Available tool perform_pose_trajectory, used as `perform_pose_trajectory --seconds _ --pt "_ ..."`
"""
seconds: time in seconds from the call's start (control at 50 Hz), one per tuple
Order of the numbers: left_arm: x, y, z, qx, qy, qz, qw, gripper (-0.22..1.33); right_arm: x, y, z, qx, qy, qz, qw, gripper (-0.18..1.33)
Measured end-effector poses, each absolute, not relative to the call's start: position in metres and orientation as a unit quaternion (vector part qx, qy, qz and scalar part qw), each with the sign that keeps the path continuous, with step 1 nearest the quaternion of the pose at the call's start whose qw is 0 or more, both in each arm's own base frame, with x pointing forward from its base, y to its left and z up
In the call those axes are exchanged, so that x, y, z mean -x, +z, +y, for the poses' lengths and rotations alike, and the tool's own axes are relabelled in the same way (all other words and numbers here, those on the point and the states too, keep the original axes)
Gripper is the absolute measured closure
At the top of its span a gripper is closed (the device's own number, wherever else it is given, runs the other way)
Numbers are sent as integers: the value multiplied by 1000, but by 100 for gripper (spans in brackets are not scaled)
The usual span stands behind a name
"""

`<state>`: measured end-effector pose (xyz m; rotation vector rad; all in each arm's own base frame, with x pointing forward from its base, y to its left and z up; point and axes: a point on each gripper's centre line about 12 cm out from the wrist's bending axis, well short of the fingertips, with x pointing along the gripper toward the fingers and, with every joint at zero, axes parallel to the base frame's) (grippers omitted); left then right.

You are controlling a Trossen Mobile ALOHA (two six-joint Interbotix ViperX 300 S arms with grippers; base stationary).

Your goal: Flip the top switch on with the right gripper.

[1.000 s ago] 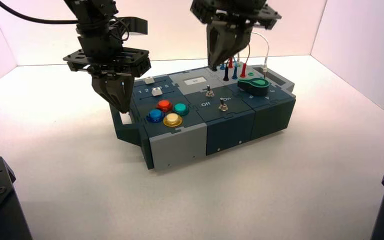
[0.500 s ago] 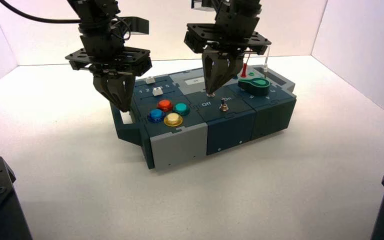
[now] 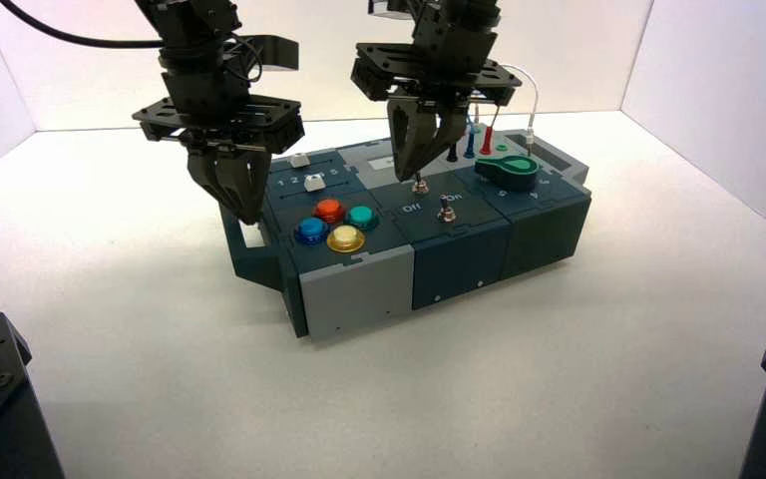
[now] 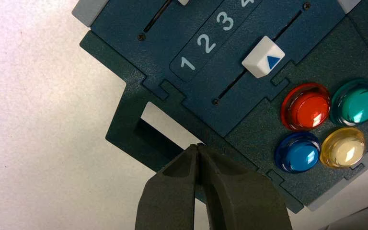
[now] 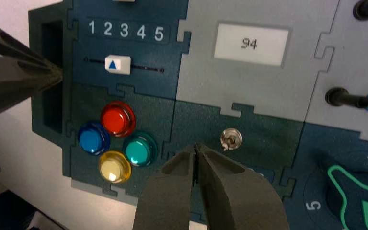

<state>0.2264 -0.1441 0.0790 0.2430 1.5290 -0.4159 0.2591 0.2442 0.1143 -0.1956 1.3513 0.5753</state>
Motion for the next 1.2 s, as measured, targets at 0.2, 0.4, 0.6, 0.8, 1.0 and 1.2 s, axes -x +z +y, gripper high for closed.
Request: perform_pose_trajectory --seconds 0.2,0.4,0.6,0.8,1.0,1.2 --pt "-226 79 -144 -110 -187 685 695 128 -260 109 245 91 260 621 734 129" --pt "-226 79 -144 -110 -189 684 696 128 -260 107 245 87 255 624 733 129" --pt "-226 79 -144 -111 -189 684 696 128 -262 105 245 86 253 626 733 129" --pt "-227 79 -144 -111 -190 683 696 128 -269 103 240 73 240 628 736 129" --pt "-227 79 -144 -112 -190 683 697 128 -275 103 235 66 233 628 740 130" --pt "-227 79 -145 -112 -191 680 699 128 -277 103 233 64 231 628 741 130"
